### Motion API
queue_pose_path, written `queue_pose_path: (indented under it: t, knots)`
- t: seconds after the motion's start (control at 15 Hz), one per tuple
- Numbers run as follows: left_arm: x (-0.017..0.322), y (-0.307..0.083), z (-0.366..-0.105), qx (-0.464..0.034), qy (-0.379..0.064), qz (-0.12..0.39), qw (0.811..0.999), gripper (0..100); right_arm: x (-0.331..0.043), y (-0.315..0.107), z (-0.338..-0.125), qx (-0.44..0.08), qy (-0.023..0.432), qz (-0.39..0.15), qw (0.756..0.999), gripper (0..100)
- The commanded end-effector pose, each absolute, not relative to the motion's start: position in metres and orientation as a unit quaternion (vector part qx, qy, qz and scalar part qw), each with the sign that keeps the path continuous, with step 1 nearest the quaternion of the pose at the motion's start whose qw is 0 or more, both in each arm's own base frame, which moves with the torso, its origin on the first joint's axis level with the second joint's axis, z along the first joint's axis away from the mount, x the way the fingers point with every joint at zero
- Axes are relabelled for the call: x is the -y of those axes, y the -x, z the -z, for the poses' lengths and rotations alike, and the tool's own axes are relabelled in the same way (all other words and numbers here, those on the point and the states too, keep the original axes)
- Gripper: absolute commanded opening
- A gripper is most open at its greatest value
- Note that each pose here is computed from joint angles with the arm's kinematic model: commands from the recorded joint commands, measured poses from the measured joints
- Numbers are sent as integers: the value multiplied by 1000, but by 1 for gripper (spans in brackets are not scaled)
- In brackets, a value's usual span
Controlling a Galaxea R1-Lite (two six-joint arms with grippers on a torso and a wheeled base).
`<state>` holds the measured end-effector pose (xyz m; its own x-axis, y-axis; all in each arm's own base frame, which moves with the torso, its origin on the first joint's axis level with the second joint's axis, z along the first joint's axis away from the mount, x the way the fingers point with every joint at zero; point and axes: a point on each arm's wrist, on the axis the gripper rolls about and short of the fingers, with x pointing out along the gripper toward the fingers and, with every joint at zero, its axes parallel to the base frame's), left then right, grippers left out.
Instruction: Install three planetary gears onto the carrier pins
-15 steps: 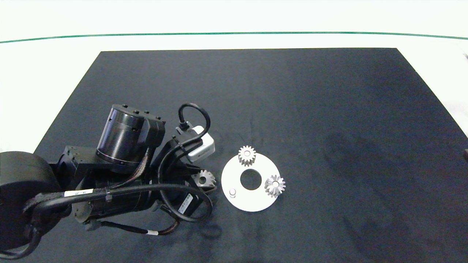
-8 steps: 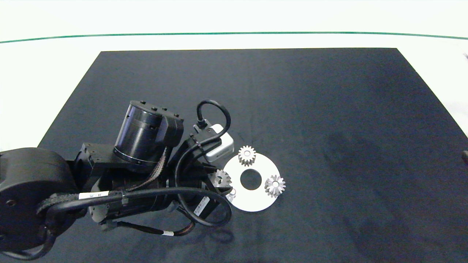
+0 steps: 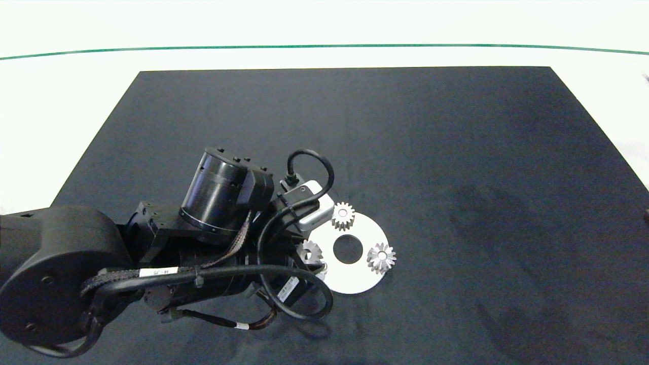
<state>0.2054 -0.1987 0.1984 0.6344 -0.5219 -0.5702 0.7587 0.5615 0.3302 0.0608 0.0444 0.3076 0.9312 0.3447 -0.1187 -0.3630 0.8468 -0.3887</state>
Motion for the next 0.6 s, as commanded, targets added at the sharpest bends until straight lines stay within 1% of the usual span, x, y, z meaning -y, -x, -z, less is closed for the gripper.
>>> queue_pose_path:
  t: [0.07, 0.2, 0.33, 0.6]
  knots:
    - [203, -202, -199, -210, -287, 381, 854, 19, -43, -60, -308, -20, 207, -183, 961, 100]
    - [205, -204, -198, -210, -288, 381, 853, 19, -42, -58, -308, -18, 207, -183, 961, 100]
    - [207, -205, -199, -208, -292, 371, 857, 19, -42, -58, -308, -17, 207, -183, 961, 100]
    - [212, -203, -198, -211, -297, 377, 852, 19, -41, -57, -309, -15, 206, -182, 961, 100]
